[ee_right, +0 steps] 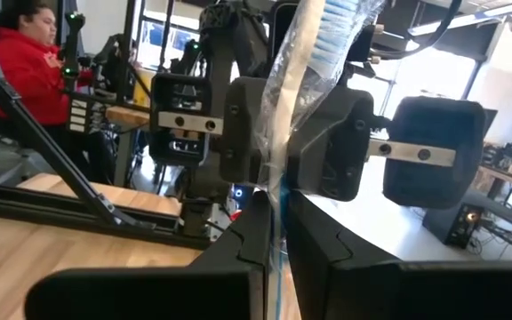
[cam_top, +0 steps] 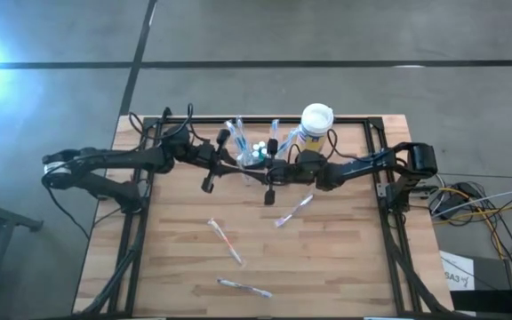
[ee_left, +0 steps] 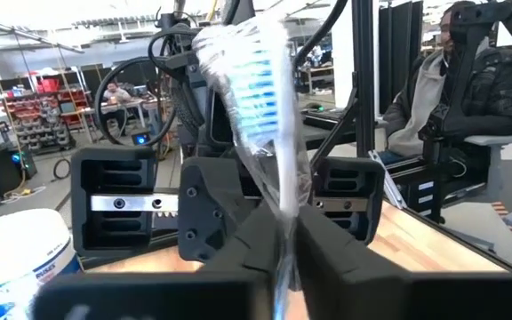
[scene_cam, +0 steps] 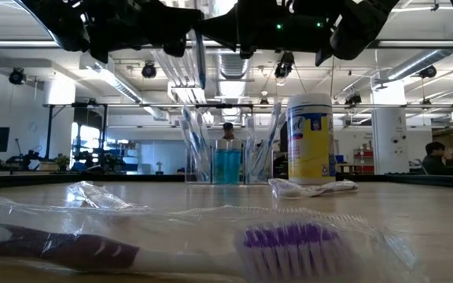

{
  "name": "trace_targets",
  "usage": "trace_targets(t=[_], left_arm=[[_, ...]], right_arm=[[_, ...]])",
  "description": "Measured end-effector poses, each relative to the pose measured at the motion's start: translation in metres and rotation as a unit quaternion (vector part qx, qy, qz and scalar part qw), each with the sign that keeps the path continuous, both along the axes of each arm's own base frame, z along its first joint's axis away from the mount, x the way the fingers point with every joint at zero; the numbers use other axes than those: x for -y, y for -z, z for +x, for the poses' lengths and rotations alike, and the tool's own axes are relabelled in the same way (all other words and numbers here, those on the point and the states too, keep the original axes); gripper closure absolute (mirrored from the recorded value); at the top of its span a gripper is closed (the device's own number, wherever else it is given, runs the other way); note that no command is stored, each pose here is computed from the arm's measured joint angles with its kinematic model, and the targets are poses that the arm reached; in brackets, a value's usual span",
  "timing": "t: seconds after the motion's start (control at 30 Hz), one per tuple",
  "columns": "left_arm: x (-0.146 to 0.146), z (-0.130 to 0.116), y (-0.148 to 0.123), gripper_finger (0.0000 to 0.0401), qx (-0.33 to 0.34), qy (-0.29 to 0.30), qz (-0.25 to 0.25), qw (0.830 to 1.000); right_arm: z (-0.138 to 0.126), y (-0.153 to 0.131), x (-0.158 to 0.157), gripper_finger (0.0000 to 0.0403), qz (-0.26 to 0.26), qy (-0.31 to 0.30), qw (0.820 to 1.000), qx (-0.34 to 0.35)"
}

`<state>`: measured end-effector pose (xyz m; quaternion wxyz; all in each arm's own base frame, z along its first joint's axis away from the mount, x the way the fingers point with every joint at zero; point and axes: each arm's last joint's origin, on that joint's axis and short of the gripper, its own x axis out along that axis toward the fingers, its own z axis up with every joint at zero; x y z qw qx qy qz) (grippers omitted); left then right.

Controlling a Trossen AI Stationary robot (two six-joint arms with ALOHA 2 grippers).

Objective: Pick & Place toothbrushing station
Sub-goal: Put the blue toothbrush into the transparent toothbrush holder

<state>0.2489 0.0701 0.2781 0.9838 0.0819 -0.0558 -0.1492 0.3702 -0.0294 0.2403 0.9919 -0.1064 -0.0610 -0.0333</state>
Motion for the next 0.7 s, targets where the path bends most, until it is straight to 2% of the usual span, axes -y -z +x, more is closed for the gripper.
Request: trace_targets(t=[0.1,0.2,0.43,0.57,0.7], left_arm=[[0.0,0.0,0.0,0.0383,0.004,-0.002,0.009,1.0],[0.0,0.0,-0.001,0.0383,0.004,-0.004,0.007,1.0],[-0.006,-0.01,-0.005,0.0383,0.01,-0.022,0.009,1.0],[-0.014,-0.017,-0.007,0.0383,0.009,-0.051,0.009,0.999],[-0.024,-0.023,0.006,0.0383,0.0,-0.115,0.002,0.993]], right_arm=[[0.0,-0.001,0.0,0.0383,0.007,-0.001,1.0,0.004],[0.0,-0.001,0.0,0.0363,0.017,-0.002,1.0,0.008],[-0.013,-0.016,0.0,0.0263,0.036,0.0,0.999,0.007],[-0.031,-0.022,-0.001,0.0215,0.04,0.012,0.999,0.003],[-0.056,-0.018,-0.003,0.0198,0.049,0.022,0.999,-0.003]])
